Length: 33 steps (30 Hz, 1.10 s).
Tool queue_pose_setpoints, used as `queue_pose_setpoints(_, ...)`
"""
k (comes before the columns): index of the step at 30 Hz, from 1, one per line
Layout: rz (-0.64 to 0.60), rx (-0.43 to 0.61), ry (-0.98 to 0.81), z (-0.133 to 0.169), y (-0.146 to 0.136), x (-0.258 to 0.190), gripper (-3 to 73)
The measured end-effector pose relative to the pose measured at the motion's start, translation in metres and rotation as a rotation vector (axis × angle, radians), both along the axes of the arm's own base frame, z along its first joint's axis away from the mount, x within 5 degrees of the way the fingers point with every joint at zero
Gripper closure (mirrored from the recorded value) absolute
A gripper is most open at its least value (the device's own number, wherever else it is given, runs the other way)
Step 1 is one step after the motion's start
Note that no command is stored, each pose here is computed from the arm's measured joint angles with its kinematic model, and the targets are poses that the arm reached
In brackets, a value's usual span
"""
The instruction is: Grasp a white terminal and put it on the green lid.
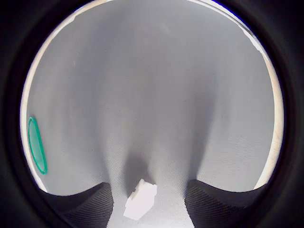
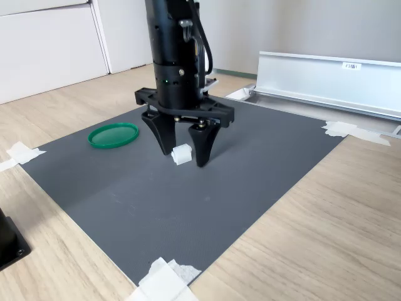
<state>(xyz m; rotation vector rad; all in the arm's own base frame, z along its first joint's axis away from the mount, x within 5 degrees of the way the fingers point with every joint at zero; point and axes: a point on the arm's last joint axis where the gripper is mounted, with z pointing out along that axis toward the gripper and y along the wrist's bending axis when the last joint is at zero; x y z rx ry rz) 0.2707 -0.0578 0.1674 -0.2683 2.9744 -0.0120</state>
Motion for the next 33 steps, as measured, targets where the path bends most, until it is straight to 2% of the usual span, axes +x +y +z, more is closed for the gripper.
queue_pose_setpoints(3, 0.008, -0.002, 0.002, -0.001, 0.000, 0.000, 8.4)
queue_pose_setpoints(6, 0.021, -0.011, 0.002, -0.001, -0.001, 0.000, 16.2)
queue_pose_setpoints(15, 0.023, 0.003, 0.016, -0.002, 0.002, 0.000, 59.5)
queue_pose_setpoints(21, 0.146, 0.009, 0.013, 0.019, 0.036, 0.001, 60.5)
queue_pose_setpoints(26, 0.322, 0.029, -0.049, 0.047, 0.090, -0.002, 60.5)
queue_pose_setpoints(33, 0.533, 0.045, -0.042, 0.048, 0.155, -0.019, 60.5)
